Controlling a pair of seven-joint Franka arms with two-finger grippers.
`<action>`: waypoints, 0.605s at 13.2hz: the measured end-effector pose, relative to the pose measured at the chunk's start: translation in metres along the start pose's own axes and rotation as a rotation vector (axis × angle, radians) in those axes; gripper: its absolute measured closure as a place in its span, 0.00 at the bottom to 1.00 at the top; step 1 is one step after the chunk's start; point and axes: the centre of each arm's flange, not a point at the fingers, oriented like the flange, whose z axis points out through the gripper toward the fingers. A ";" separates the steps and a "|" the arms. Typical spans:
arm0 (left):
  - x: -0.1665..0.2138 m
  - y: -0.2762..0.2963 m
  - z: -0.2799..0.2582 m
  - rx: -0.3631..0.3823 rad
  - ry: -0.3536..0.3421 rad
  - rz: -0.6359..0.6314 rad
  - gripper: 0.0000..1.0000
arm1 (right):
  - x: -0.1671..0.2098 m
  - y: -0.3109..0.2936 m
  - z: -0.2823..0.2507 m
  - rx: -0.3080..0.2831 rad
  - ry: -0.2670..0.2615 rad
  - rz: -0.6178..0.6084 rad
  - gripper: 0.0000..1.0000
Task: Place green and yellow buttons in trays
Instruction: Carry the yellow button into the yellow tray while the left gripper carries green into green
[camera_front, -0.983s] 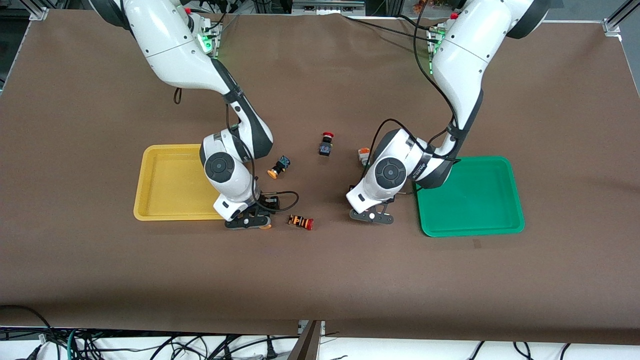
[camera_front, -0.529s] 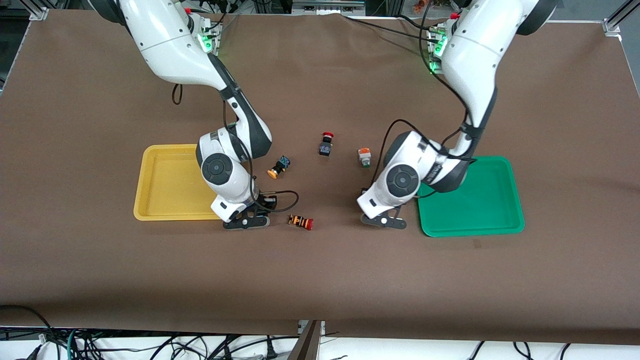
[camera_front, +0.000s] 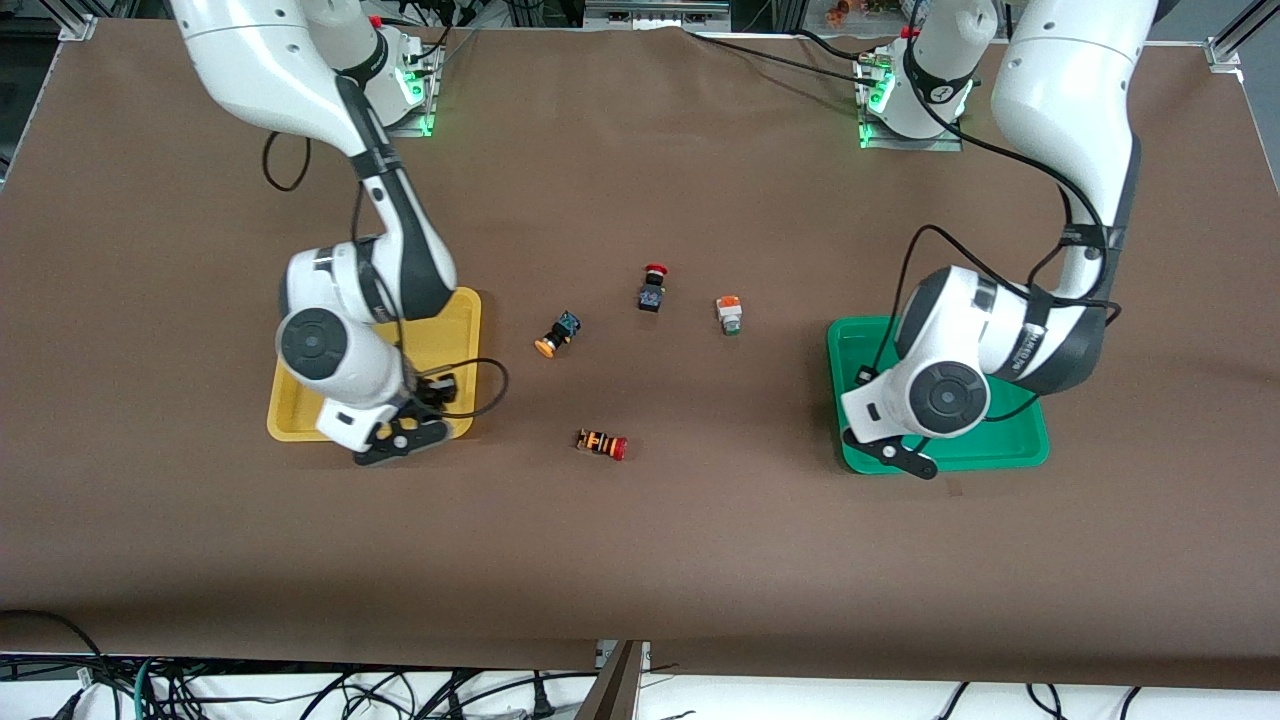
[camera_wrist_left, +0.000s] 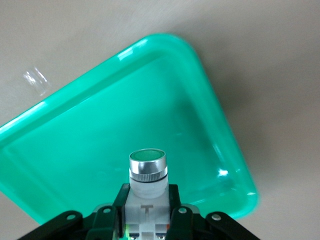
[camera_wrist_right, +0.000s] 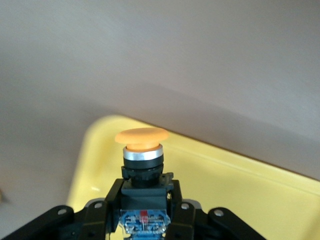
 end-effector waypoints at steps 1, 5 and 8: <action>0.000 -0.003 0.026 -0.007 0.022 0.005 0.66 | -0.016 0.020 0.006 0.002 -0.026 0.003 0.59; -0.002 0.015 0.066 -0.021 0.038 0.036 0.50 | -0.074 0.061 0.057 0.013 -0.076 0.047 0.59; -0.009 0.049 0.022 -0.046 0.052 0.041 0.19 | -0.090 0.086 0.070 0.014 -0.072 0.055 0.44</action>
